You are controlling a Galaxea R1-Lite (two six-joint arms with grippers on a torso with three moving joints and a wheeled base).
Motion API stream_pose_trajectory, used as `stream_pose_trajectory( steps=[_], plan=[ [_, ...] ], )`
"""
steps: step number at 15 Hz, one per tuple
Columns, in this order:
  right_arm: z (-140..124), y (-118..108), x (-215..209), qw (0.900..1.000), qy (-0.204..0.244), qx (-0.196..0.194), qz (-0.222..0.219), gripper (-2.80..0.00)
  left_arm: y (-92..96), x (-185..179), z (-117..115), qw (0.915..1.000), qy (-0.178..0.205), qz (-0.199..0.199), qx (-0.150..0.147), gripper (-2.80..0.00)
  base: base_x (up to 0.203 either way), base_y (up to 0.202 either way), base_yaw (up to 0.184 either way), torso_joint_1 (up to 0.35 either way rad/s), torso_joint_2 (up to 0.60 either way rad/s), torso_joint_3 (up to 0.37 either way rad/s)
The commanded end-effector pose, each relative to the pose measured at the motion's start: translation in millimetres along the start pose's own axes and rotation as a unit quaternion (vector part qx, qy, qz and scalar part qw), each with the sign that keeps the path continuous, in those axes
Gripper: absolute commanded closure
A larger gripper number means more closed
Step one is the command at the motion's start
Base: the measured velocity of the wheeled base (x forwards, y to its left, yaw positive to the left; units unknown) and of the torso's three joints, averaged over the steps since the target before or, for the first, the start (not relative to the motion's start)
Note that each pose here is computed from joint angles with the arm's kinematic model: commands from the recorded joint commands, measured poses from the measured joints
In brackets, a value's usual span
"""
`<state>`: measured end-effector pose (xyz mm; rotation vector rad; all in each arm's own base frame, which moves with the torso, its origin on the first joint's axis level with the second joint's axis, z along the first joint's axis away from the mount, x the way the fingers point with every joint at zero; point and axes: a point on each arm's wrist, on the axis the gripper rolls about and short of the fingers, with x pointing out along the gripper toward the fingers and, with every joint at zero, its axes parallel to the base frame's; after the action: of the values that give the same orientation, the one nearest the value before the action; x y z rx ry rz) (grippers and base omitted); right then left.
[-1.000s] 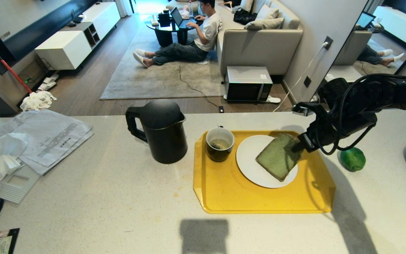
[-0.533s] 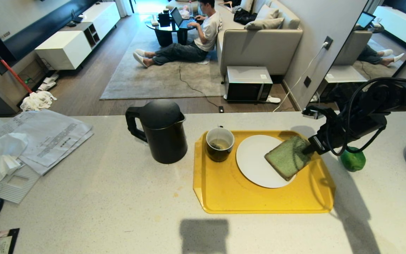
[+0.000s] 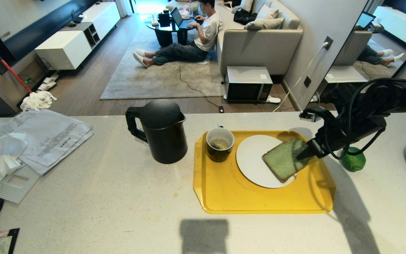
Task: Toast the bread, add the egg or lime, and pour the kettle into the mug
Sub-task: Put the baked bread on a plate
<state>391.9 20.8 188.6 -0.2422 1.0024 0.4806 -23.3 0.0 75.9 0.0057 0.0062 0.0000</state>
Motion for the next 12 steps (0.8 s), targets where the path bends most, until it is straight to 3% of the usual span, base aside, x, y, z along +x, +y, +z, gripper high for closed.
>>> stream_pose_trajectory(
  steps=[1, 12],
  plan=[
    [2.1, 2.5, -4.3, 1.0, -0.006, -0.005, 0.0, -2.8, 0.0, 0.1, 0.0, 1.0, 0.001, 0.0, 0.0, 0.0, 0.0, 0.0, 0.0, 0.0, 0.0, 0.0],
    [18.0, 6.6, -16.7, 0.996, -0.068, -0.029, -0.04, -2.8, 0.0, 0.1, 0.0, 1.0, 0.001, 0.0, 0.0, 0.0, 0.0, 0.0, 0.0, 0.0, 0.0, 0.0]
  ],
)
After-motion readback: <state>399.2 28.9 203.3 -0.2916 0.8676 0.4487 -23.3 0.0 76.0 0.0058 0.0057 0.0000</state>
